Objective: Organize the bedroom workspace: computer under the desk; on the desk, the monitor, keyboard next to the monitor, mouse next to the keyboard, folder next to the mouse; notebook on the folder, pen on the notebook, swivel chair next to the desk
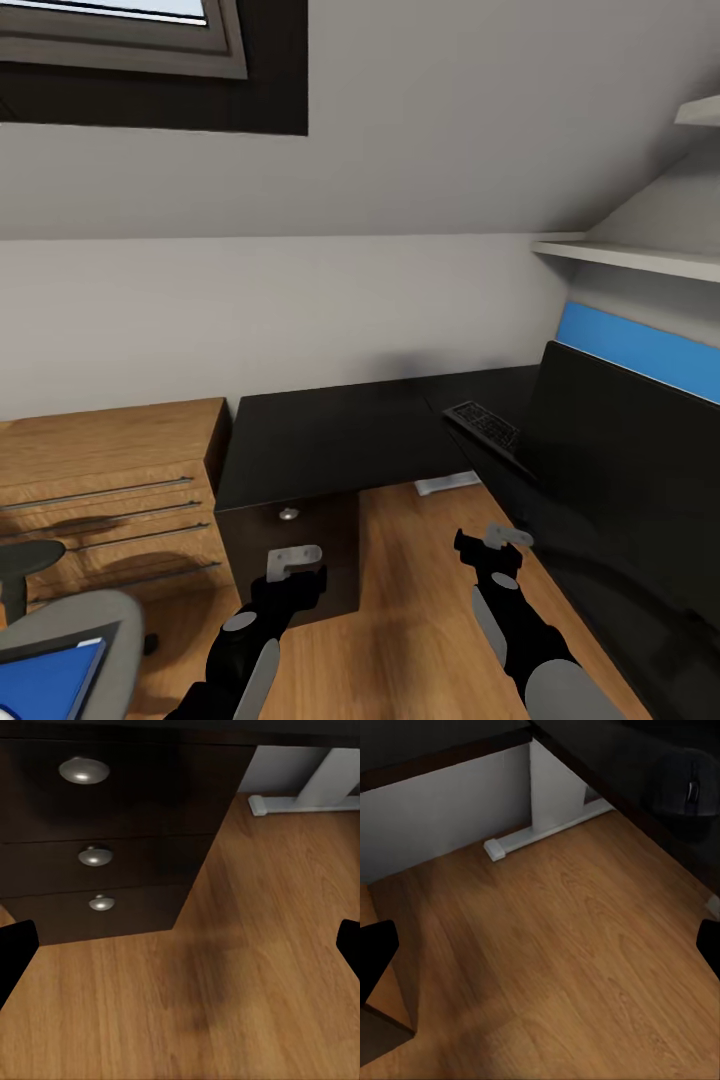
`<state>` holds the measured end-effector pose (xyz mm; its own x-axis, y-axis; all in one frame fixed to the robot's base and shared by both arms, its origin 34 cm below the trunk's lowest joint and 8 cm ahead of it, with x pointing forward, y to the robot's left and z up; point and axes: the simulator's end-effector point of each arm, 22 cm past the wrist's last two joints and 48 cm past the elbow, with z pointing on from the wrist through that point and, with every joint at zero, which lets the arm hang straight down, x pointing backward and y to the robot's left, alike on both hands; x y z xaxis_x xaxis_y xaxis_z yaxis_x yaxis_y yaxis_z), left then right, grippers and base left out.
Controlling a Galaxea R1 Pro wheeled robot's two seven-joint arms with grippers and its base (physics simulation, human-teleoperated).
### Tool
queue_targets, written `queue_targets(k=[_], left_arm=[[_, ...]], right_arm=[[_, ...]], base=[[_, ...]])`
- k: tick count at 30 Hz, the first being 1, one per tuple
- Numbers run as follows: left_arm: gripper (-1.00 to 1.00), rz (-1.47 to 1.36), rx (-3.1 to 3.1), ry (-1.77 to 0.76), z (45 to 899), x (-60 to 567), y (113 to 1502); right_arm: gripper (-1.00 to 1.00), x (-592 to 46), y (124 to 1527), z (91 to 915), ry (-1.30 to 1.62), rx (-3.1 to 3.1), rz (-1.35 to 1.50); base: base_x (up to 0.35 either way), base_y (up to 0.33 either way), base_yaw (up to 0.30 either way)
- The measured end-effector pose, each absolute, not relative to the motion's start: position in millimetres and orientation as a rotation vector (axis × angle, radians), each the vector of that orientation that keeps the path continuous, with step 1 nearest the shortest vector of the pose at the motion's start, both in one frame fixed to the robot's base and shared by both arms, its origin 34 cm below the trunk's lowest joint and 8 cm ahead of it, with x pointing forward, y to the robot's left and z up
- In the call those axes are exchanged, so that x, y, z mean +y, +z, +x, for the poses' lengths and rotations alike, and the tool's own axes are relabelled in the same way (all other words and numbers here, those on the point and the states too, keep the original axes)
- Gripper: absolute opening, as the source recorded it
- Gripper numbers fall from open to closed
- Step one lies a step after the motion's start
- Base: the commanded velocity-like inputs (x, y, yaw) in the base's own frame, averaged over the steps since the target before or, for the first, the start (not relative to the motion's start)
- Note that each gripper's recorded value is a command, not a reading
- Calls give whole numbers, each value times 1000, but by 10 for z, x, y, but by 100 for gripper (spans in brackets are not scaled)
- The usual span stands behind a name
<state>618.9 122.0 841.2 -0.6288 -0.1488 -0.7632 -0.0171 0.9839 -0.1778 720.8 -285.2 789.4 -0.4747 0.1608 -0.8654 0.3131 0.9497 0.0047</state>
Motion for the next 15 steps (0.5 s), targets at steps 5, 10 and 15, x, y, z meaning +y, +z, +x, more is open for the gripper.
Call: queue_targets(k=[5,10,15], left_arm=[[100,-114,2245,-193,6189,1211,8414],[100,-113,2245,-193,6188,1208,8415],[100,-112,2245,-194,6188,1204,8415]], right_arm=[[100,-2874,8020,7257,-190,1970,339],[100,-2879,8136,7279,-249,1901,280],[100,-3003,8124,7202,-354,1892,275]], base=[[-2,5,0],[0,0,0],[0,0,0]])
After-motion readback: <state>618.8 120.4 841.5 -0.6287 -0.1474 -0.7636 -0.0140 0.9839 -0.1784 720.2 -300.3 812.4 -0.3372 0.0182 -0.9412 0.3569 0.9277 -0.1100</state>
